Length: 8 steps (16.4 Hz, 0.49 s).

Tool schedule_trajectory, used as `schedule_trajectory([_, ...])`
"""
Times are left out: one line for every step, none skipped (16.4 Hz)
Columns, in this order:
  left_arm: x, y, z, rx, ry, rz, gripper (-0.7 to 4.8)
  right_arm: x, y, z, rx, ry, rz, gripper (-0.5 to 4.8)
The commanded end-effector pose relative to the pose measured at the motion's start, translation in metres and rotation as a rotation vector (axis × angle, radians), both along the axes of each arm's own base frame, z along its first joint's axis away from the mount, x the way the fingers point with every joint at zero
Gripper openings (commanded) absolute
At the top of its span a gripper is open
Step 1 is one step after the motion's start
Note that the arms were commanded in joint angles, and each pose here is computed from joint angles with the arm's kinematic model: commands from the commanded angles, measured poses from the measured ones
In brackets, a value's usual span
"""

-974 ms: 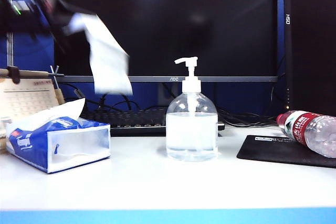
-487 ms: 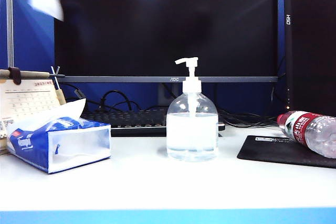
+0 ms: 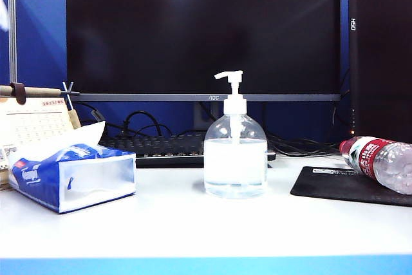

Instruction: Pull out a tissue from the tissue dispenser, then press the switch of the alcohol sanitizer bottle to drop some sanitizer on the paper tissue, and finally place the treated tissue on the table.

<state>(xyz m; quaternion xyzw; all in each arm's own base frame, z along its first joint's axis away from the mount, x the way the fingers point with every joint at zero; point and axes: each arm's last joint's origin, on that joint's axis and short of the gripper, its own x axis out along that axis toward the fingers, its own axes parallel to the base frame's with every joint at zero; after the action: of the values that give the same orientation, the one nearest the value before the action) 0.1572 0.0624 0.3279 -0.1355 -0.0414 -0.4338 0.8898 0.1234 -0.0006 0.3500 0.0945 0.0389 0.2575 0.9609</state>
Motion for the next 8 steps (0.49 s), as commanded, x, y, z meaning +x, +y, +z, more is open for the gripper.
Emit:
schedule_trajectory([-0.006, -0.002, -0.043, -0.099, 0.075, 0.042, -0.06, 0.003, -0.003, -0.043, 0.009, 0.091, -0.101, -0.05])
schedule_trajectory([-0.011, -0.005, -0.071, -0.142, 0.144, 0.053, -0.06, 0.006, -0.003, -0.062, 0.01, 0.117, -0.111, -0.05])
schedule_trajectory([-0.017, -0.009, -0.096, -0.174, 0.205, 0.062, -0.06, 0.009, 0.0, -0.078, 0.015, 0.123, -0.081, -0.05])
schedule_trajectory([-0.021, -0.012, -0.111, -0.189, 0.236, 0.068, -0.06, 0.01, 0.002, -0.086, 0.015, 0.128, -0.053, -0.05])
schedule_trajectory([-0.026, -0.015, -0.123, -0.199, 0.263, 0.066, -0.06, 0.011, 0.004, -0.092, 0.015, 0.141, -0.034, -0.05])
schedule_trajectory([-0.032, -0.019, -0.137, -0.211, 0.297, 0.069, -0.06, 0.011, 0.006, -0.1, 0.011, 0.162, -0.016, -0.05])
schedule_trajectory([-0.032, -0.021, -0.139, -0.194, 0.312, 0.038, -0.06, 0.011, 0.007, -0.106, 0.01, 0.178, -0.011, -0.05])
schedule_trajectory([-0.031, -0.023, -0.139, -0.194, 0.303, 0.034, -0.06, 0.011, 0.007, -0.113, 0.011, 0.197, -0.011, -0.05])
